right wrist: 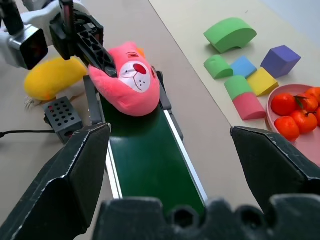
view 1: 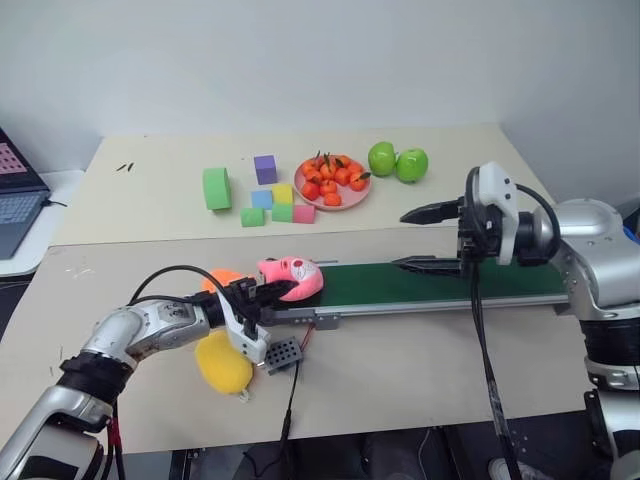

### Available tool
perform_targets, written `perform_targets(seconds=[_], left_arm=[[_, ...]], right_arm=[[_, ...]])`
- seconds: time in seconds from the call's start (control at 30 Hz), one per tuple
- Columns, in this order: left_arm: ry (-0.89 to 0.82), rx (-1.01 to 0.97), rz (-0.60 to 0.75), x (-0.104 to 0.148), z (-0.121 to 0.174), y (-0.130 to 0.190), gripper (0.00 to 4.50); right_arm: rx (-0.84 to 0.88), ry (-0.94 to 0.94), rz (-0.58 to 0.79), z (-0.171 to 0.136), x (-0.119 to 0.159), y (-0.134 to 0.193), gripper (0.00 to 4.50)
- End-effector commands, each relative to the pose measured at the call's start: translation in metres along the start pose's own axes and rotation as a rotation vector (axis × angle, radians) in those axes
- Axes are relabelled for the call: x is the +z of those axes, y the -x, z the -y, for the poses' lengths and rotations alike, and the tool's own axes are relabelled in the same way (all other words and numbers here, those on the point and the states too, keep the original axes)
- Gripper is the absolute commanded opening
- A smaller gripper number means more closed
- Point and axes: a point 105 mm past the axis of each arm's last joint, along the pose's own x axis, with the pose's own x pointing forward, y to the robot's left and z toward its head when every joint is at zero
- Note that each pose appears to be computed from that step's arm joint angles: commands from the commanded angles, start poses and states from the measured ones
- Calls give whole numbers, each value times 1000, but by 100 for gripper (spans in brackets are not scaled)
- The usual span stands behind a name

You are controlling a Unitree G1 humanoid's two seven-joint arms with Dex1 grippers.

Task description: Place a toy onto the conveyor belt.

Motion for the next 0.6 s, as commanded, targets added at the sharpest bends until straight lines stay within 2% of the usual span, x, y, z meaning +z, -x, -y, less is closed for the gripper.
perform_targets(seconds=[0.03,0.1,0.2,0.27,0.4,0.5,0.53,0.6], left_arm=[[23,-29,3,-7,1,-1,1],[52,-62,18,-6,6,-2,1],[150,-179,54,2,28,2,112],[205,-202,69,6,31,4,189],[374,-191,81,12,17,2,327],[632,-157,75,13,-3,-2,427],[704,-155,82,14,-9,-3,447],[819,-129,102,14,-26,-5,447]], right_arm=[[-26,44,27,0,15,11,450],[-29,43,24,0,15,13,450],[-34,44,24,0,15,14,450],[-35,45,24,1,16,14,450],[-36,46,20,2,14,14,450],[-36,47,18,3,14,13,450],[-36,48,18,3,14,13,450],[-34,50,20,3,14,12,450]])
